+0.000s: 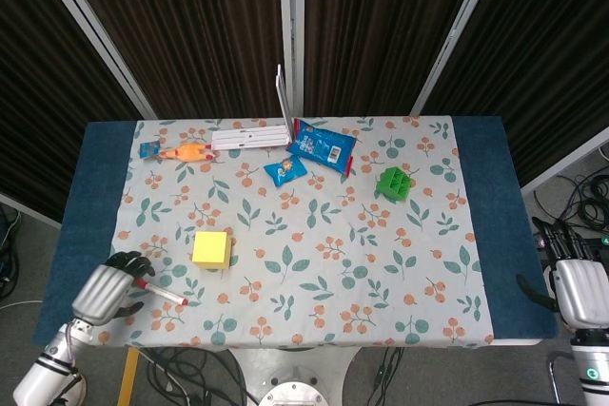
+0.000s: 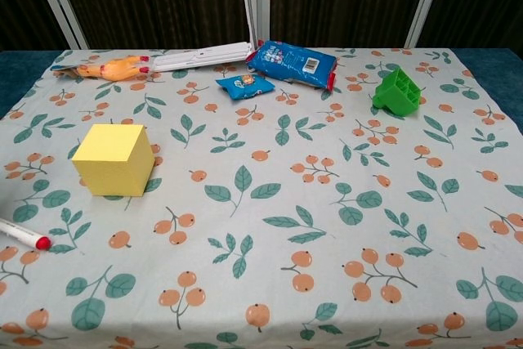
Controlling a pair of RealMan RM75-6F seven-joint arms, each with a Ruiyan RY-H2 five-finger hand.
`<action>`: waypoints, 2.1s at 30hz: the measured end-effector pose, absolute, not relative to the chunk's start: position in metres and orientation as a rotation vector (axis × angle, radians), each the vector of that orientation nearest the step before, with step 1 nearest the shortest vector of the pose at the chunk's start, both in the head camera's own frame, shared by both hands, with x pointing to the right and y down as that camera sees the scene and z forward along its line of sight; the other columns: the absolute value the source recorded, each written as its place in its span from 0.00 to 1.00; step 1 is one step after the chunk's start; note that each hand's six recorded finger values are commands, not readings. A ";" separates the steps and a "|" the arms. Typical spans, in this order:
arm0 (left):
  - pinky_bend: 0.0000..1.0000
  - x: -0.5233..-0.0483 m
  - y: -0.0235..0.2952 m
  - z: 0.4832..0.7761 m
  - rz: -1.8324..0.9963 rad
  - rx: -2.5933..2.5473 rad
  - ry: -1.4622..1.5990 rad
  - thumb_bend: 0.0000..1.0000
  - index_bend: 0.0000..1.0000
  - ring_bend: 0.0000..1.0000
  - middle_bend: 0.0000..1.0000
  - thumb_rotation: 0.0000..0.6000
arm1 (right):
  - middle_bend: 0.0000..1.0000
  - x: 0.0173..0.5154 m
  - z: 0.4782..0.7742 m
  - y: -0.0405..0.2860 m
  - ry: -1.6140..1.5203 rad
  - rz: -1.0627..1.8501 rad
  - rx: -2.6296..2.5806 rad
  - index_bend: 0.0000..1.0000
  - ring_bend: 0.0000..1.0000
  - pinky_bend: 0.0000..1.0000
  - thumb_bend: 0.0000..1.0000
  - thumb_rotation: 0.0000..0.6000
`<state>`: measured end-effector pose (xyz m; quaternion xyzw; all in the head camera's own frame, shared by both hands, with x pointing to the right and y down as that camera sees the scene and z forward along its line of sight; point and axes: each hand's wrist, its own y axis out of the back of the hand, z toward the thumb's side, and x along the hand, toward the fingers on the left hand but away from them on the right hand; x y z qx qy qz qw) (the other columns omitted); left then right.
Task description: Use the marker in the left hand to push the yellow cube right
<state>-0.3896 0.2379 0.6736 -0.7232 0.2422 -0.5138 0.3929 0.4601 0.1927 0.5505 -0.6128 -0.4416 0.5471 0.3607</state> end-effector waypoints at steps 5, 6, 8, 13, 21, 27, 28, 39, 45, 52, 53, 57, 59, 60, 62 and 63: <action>0.26 -0.381 0.245 0.687 -1.299 -1.859 0.551 0.24 0.44 0.26 0.46 1.00 | 0.14 0.460 0.552 0.193 -1.143 1.408 -1.586 0.00 0.00 0.13 0.18 1.00; 0.26 -0.379 0.246 0.690 -1.299 -1.862 0.541 0.24 0.45 0.26 0.46 1.00 | 0.14 0.461 0.552 0.193 -1.143 1.410 -1.587 0.00 0.00 0.13 0.18 1.00; 0.26 -0.376 0.247 0.695 -1.303 -1.867 0.520 0.24 0.46 0.26 0.46 1.00 | 0.14 0.461 0.553 0.193 -1.145 1.411 -1.590 0.00 0.00 0.13 0.18 1.00; 0.28 -0.372 0.247 0.704 -1.325 -1.856 0.499 0.28 0.49 0.30 0.46 1.00 | 0.14 0.463 0.555 0.194 -1.146 1.416 -1.596 0.00 0.00 0.13 0.18 1.00; 0.29 -0.374 0.244 0.713 -1.398 -1.818 0.452 0.32 0.49 0.30 0.47 1.00 | 0.15 0.465 0.557 0.194 -1.153 1.421 -1.601 0.00 0.00 0.12 0.18 1.00; 0.29 -0.372 0.243 0.715 -1.427 -1.807 0.452 0.34 0.51 0.32 0.51 1.00 | 0.15 0.466 0.559 0.194 -1.157 1.422 -1.608 0.00 0.00 0.11 0.18 1.00; 0.29 -0.372 0.242 0.714 -1.427 -1.803 0.457 0.34 0.51 0.34 0.52 1.00 | 0.15 0.467 0.559 0.194 -1.158 1.422 -1.608 0.00 0.00 0.11 0.18 1.00; 0.29 -0.371 0.241 0.718 -1.443 -1.779 0.452 0.35 0.54 0.37 0.57 1.00 | 0.16 0.468 0.561 0.194 -1.169 1.423 -1.615 0.00 0.00 0.10 0.18 1.00; 0.29 -0.370 0.243 0.719 -1.447 -1.750 0.418 0.35 0.54 0.38 0.57 1.00 | 0.16 0.468 0.561 0.193 -1.180 1.418 -1.625 0.00 0.00 0.09 0.18 1.00; 0.29 -0.370 0.244 0.721 -1.463 -1.696 0.358 0.37 0.55 0.38 0.57 1.00 | 0.16 0.468 0.561 0.194 -1.186 1.411 -1.637 0.00 0.00 0.09 0.18 1.00; 0.29 -0.369 0.244 0.721 -1.465 -1.691 0.354 0.37 0.55 0.38 0.57 1.00 | 0.16 0.468 0.561 0.194 -1.188 1.411 -1.639 0.00 0.00 0.09 0.18 1.00; 0.29 -0.369 0.244 0.723 -1.472 -1.679 0.337 0.38 0.56 0.38 0.58 1.00 | 0.16 0.468 0.561 0.194 -1.194 1.410 -1.644 0.00 0.00 0.09 0.17 1.00; 0.29 -0.368 0.243 0.724 -1.475 -1.675 0.339 0.38 0.58 0.38 0.59 1.00 | 0.16 0.468 0.561 0.194 -1.196 1.411 -1.648 0.00 0.00 0.09 0.17 1.00; 0.29 -0.368 0.243 0.724 -1.475 -1.675 0.343 0.38 0.59 0.39 0.61 1.00 | 0.16 0.468 0.561 0.195 -1.196 1.412 -1.650 0.00 0.00 0.09 0.17 1.00; 0.29 -0.368 0.242 0.724 -1.472 -1.677 0.351 0.39 0.60 0.39 0.62 1.00 | 0.16 0.468 0.562 0.194 -1.196 1.414 -1.652 0.00 0.00 0.09 0.17 1.00; 0.29 -0.368 0.242 0.724 -1.472 -1.678 0.353 0.39 0.61 0.40 0.63 1.00 | 0.16 0.468 0.562 0.194 -1.196 1.415 -1.654 0.00 0.00 0.09 0.17 1.00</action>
